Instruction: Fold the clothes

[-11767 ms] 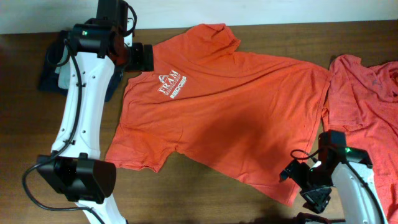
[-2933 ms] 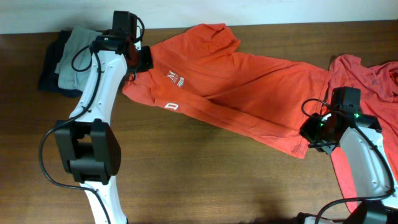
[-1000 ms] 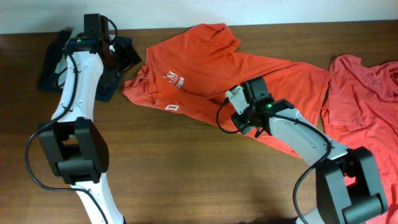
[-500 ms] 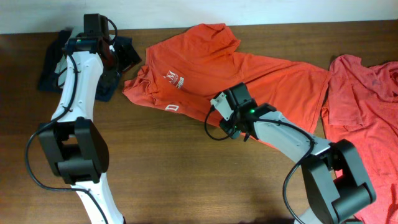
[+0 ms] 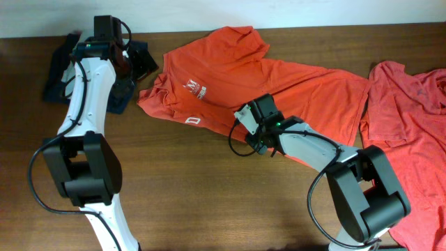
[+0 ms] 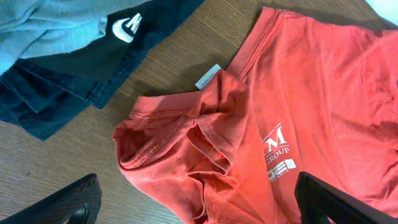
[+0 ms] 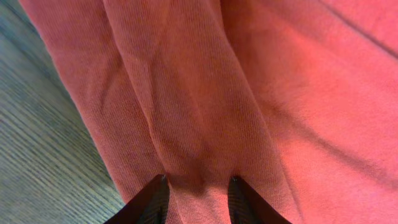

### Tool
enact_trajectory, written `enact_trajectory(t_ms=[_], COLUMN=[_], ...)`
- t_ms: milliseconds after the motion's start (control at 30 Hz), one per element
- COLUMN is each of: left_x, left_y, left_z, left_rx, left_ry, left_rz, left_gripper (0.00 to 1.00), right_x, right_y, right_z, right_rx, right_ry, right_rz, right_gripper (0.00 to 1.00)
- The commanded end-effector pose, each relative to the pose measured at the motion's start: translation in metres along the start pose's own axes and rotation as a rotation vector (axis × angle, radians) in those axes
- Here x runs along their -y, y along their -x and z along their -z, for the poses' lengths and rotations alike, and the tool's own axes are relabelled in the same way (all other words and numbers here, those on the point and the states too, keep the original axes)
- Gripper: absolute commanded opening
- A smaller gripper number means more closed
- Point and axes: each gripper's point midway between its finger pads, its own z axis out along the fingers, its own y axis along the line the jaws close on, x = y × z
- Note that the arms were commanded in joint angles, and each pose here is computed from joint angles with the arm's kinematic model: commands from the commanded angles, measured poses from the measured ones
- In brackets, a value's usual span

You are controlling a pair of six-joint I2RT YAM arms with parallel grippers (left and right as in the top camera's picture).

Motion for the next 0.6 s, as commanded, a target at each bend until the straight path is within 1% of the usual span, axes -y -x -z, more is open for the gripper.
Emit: enact_trajectory(t_ms=[0, 167, 367, 567], left_x=[-0.0002, 0.0001, 0.0004, 0.0006], left_y=[-0.0030, -0.0033, -0.0035, -0.0036], left_z=[-0.0036, -0.0036, -0.0037, -0.0037], left_rx=[-0.013, -0.014, -0.014, -0.014], left_ry=[-0.003, -0.003, -0.004, -0.004], left_rz=[0.007, 0.006, 0.006, 0.005], left_gripper=[0.99, 0.99, 0.99, 0.99], right_x=[0.0047, 0.0067, 0.0067, 0.0075], right_y=[0.0034, 0.0024, 0.0025, 0.0012], right_z=[-0.0004, -0.0003, -0.0003, -0.0002], right_rx=[0.000, -0.006, -0.006, -0.012], right_ry=[-0.027, -0.039, -0.038, -0.043], right_rz=[0.014, 0.014, 0.014, 0.014], right_gripper=[0.45, 0.50, 0.49, 0.28])
